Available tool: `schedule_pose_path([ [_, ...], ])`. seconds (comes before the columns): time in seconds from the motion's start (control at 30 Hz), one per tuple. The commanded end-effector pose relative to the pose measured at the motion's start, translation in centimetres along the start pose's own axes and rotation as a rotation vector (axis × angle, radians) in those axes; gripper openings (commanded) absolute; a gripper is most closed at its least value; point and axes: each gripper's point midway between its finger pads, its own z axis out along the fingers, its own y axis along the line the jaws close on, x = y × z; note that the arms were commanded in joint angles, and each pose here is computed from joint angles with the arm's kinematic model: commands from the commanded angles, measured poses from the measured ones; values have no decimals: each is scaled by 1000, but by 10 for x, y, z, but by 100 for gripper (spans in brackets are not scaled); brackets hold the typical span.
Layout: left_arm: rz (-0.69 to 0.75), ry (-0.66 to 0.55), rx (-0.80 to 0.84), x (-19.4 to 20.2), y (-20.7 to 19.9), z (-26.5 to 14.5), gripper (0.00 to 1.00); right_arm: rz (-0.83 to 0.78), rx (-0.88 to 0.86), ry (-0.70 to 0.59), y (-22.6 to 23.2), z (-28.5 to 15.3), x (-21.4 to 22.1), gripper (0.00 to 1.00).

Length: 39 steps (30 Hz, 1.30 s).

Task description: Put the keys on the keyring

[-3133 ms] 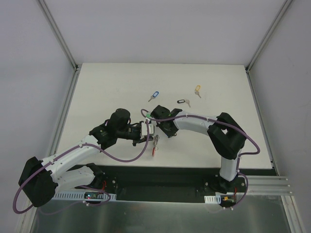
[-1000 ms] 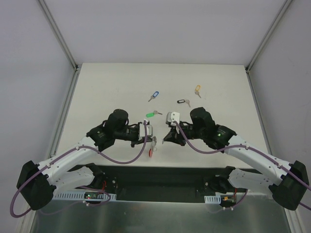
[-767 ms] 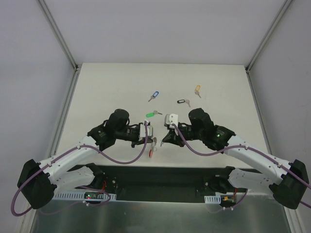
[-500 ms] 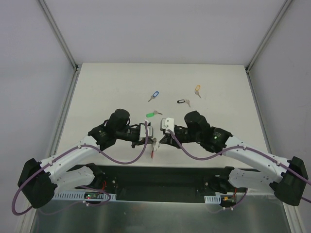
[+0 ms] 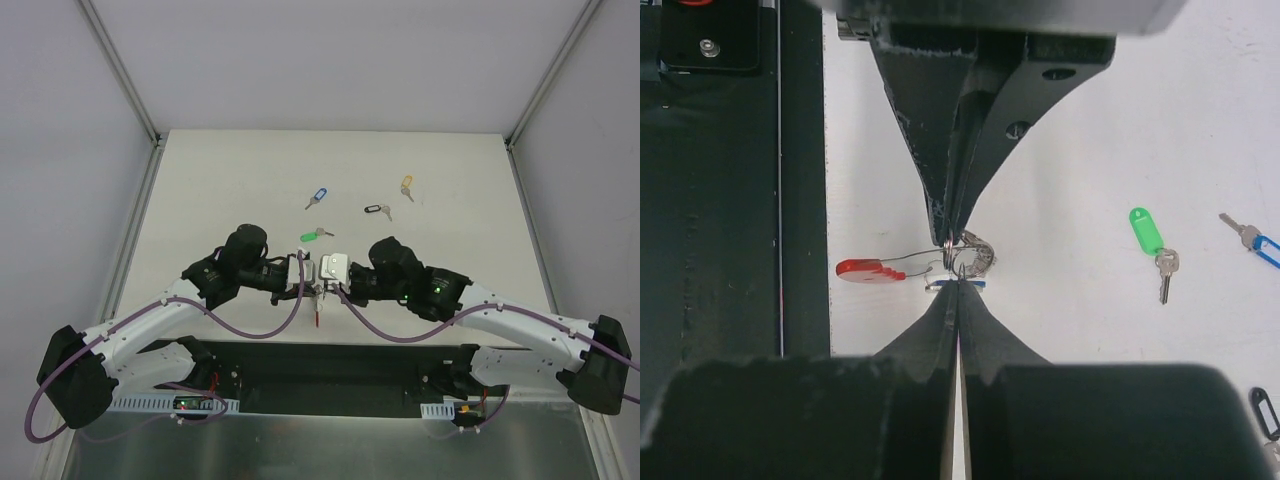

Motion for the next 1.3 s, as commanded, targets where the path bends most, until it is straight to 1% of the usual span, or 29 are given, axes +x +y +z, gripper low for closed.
schedule_pose_path([
  [0.0,37,-41,27,-16,-2,0,0,-62,44,-43,-12,-1,-27,1],
  [0.47,32,-35,22,-15,-1,0,0,-69,8,-7,-5,5,-22,1],
  [1.03,19,-27,22,-12,0,2,0,-67,26,-59,-5,-4,-32,1],
  [1.27,21,-29,24,-13,0,2,0,-61,2,-39,-1,1,-27,1],
])
